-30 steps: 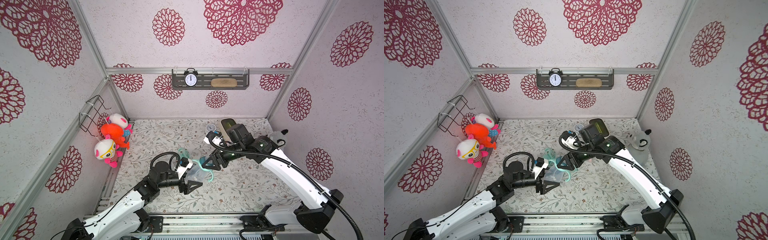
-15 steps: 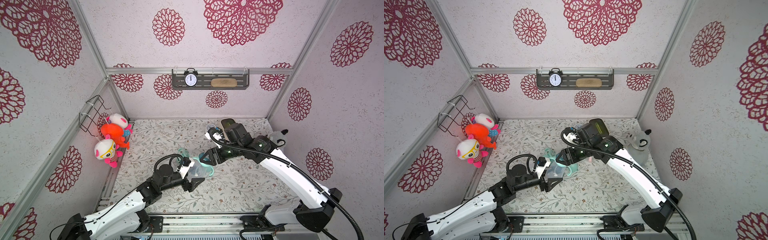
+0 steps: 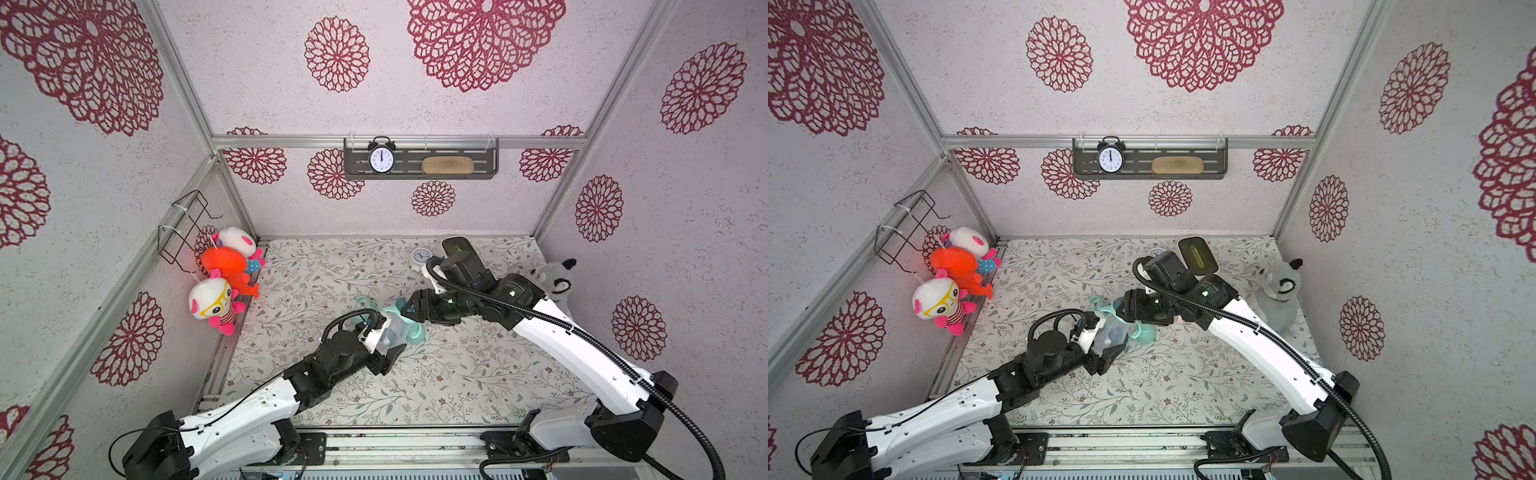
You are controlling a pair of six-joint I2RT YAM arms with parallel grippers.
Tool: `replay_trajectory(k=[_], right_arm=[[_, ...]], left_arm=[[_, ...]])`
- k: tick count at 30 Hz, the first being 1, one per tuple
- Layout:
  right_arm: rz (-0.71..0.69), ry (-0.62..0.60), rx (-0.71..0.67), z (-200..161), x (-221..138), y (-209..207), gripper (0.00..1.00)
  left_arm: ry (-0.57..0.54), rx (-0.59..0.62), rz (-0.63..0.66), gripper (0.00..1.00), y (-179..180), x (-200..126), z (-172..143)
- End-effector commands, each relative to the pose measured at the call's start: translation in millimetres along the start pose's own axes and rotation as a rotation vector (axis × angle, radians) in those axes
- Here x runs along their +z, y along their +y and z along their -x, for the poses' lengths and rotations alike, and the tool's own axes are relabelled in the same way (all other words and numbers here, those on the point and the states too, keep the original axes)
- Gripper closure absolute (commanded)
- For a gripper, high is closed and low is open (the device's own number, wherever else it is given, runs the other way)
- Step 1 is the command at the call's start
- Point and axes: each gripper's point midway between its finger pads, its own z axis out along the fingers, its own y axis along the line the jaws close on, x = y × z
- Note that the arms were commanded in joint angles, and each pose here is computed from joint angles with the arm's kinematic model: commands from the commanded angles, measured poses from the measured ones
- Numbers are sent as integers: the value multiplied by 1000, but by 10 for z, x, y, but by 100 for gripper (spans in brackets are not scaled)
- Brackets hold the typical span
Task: Assemble the baby bottles
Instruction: Screw the nipple onto the baby bottle.
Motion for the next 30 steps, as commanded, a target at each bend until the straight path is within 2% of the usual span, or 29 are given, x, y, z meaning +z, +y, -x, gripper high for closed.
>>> replay_trajectory(k=[1,4,8,10,13,18,30], right_arm=[[57,-106,-26,131,-212,134,50],[85,-147,-184,171,-356,228,24],[147,-193,-408,173,-521,375,9],[152,-206,-490,164,-578,391,5],[186,-219,-597,108,-655,426,2],[280,-200,-705,-44,-686,495,1],[381,-183,-727,-155,-419,492,5]], left_arm=[[-96,26,-24,100,-64,-52,233],[-100,39,-77,100,-132,-106,241],[-103,25,-151,100,-146,-189,250],[-117,11,-200,100,-159,-237,279],[-139,-7,-251,100,-163,-318,328],[-172,-12,-340,100,-264,-446,427],[-166,-67,-503,100,-480,-473,501]])
